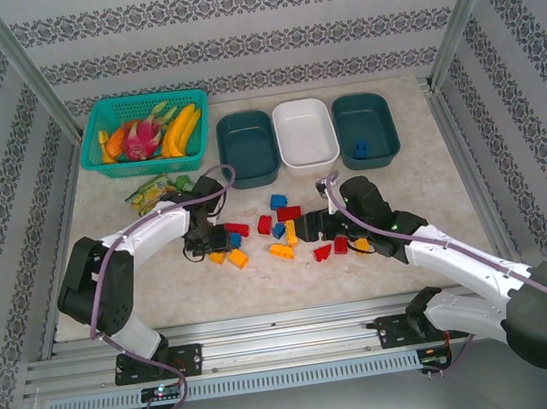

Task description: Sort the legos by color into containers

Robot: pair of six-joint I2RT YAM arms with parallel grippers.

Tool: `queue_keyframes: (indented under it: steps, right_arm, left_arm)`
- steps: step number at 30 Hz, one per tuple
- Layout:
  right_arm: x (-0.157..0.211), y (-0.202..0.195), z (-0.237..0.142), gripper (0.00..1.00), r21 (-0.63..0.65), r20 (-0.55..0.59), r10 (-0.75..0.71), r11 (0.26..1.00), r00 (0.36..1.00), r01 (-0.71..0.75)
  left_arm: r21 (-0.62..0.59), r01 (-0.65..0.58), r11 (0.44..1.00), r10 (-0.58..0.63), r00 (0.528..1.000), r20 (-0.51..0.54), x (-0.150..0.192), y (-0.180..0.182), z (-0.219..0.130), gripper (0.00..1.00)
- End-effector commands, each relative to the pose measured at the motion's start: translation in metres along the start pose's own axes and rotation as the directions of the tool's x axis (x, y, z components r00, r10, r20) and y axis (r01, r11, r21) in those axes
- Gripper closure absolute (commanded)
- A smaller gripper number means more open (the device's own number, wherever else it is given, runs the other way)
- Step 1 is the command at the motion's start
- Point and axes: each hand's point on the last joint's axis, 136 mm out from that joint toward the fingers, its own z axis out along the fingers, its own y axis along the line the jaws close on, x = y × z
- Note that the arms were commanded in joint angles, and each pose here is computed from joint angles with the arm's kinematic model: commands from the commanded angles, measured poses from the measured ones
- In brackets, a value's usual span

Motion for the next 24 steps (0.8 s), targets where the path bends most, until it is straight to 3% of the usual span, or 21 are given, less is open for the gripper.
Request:
queue_keyframes:
  steps: [1, 7, 13, 18, 24]
  right_arm:
    - [-0.004, 0.004, -0.001, 0.29, -0.023, 0.012, 0.000, 1.000, 1.000, 0.001]
    - [-0.003, 0.005, -0.001, 0.29, -0.027, 0.008, -0.003, 1.000, 1.000, 0.003]
    - [-0.001, 0.006, -0.001, 0.29, -0.034, 0.001, -0.002, 0.999, 1.000, 0.002]
    - [0.002, 0.015, -0.001, 0.29, -0.089, 0.007, -0.018, 0.996, 1.000, 0.018]
    - [0.000, 0.037, -0.008, 0.24, -0.239, 0.089, -0.017, 0.970, 0.996, 0.038]
  left_arm:
    - [-0.159, 0.044, 0.986, -0.048, 0.998, -0.026, 0.017, 0.033, 0.003, 0.56]
    - [-0.136, 0.129, 0.982, -0.124, 0.991, 0.042, 0.015, 0.036, -0.015, 0.50]
    - [0.039, 0.068, 0.997, -0.071, 0.994, 0.079, 0.007, 0.006, -0.025, 0.33]
    - [-0.001, -0.017, 1.000, 0.017, 1.000, 0.009, 0.020, 0.013, -0.010, 0.30]
    - [-0.043, -0.019, 0.999, 0.018, 1.000, -0.019, 0.020, 0.023, 0.010, 0.29]
